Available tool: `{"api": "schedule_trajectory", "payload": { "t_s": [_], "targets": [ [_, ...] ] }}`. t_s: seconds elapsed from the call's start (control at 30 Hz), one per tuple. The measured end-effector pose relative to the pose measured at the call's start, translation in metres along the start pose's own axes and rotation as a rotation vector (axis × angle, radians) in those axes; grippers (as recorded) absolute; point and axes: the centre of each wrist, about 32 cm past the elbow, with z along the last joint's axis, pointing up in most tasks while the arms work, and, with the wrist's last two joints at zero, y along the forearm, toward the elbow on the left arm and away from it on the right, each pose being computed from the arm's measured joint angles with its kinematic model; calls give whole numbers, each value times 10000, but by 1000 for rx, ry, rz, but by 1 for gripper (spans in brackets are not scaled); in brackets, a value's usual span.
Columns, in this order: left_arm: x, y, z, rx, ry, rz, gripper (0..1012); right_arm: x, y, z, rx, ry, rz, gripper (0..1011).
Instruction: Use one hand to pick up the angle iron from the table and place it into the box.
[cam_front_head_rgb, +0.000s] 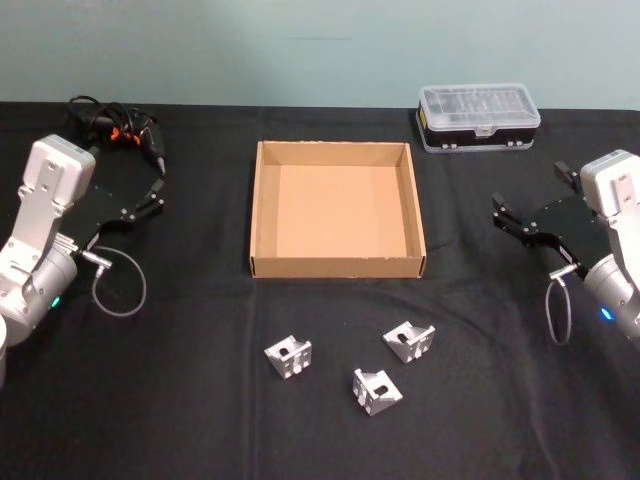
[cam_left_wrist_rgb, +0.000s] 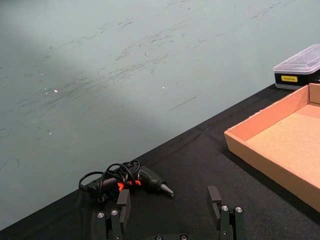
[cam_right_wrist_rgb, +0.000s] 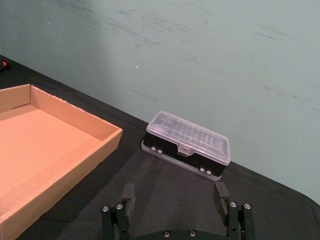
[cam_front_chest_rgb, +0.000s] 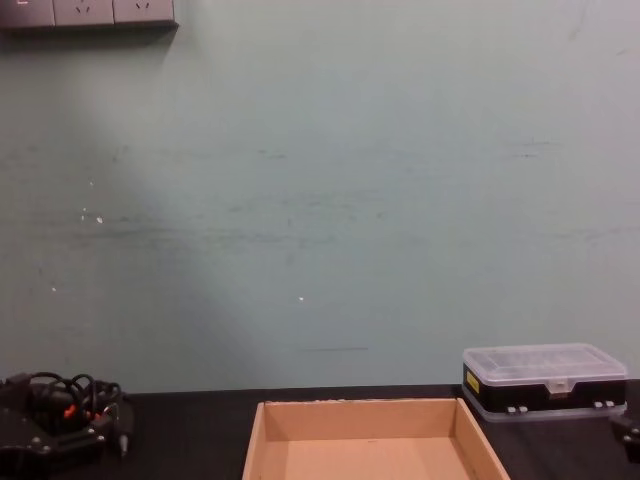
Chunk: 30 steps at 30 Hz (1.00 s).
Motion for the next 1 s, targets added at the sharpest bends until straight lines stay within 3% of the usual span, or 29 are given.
{"api": "schedule_trajectory", "payload": {
  "t_s": [0.57, 0.77, 1.0],
  "targets": [
    [0, 0, 0, 0, 0, 0, 1000, 2, -1, 2, 1, 1, 0, 1003],
    [0, 0, 0, 0, 0, 0, 1000, 42, -62, 60, 29, 33, 21, 1003],
    [0, 0, 0, 0, 0, 0, 1000, 78, -256, 179, 37, 89, 119, 1003]
  ]
}}
